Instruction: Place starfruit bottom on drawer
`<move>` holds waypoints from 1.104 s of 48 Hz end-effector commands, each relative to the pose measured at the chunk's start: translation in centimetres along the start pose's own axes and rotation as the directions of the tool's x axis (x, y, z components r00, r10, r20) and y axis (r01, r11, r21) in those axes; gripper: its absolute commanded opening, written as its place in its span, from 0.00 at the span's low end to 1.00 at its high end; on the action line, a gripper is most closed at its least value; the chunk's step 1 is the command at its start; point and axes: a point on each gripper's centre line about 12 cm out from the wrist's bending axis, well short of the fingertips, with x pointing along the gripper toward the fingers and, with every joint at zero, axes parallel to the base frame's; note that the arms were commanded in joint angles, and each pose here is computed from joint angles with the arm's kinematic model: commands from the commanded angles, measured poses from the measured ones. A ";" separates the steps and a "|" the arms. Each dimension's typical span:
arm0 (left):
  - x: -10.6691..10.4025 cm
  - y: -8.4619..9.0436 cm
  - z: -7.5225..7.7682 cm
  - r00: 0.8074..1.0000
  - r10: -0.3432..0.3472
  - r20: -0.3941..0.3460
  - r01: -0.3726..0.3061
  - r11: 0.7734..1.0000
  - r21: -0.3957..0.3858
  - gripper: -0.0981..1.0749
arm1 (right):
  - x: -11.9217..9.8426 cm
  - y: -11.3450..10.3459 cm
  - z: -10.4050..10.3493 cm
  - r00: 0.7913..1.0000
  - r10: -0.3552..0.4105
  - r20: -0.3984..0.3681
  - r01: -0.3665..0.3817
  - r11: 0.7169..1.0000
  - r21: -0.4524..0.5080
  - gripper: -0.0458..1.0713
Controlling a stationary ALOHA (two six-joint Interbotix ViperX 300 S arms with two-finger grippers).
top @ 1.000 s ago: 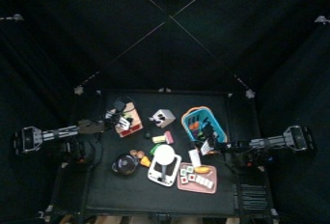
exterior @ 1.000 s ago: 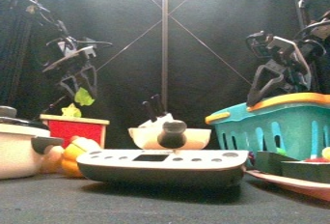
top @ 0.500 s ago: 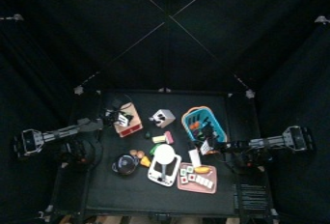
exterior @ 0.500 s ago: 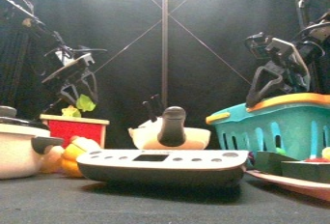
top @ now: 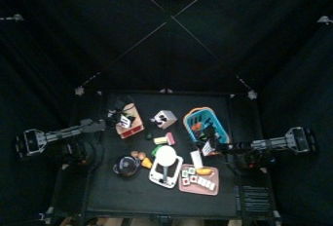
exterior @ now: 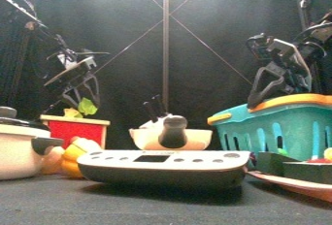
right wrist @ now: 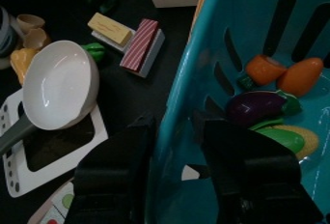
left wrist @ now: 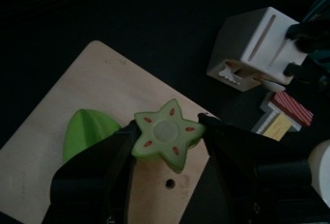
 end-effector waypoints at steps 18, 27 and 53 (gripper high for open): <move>0.0 -0.1 0.2 1.000 0.001 0.003 -0.001 1.000 -0.001 0.83 | -0.1 0.1 0.3 1.000 0.001 0.010 -0.002 1.000 0.004 0.71; -0.1 -0.2 0.3 1.000 -0.003 0.003 0.003 1.000 -0.008 0.85 | 0.0 0.0 0.3 1.000 0.000 0.007 0.000 1.000 0.008 0.71; -0.7 -0.7 1.2 0.999 -0.028 0.034 0.028 1.000 -0.013 0.85 | 0.0 -0.1 0.2 1.000 -0.005 0.004 0.005 1.000 0.007 0.71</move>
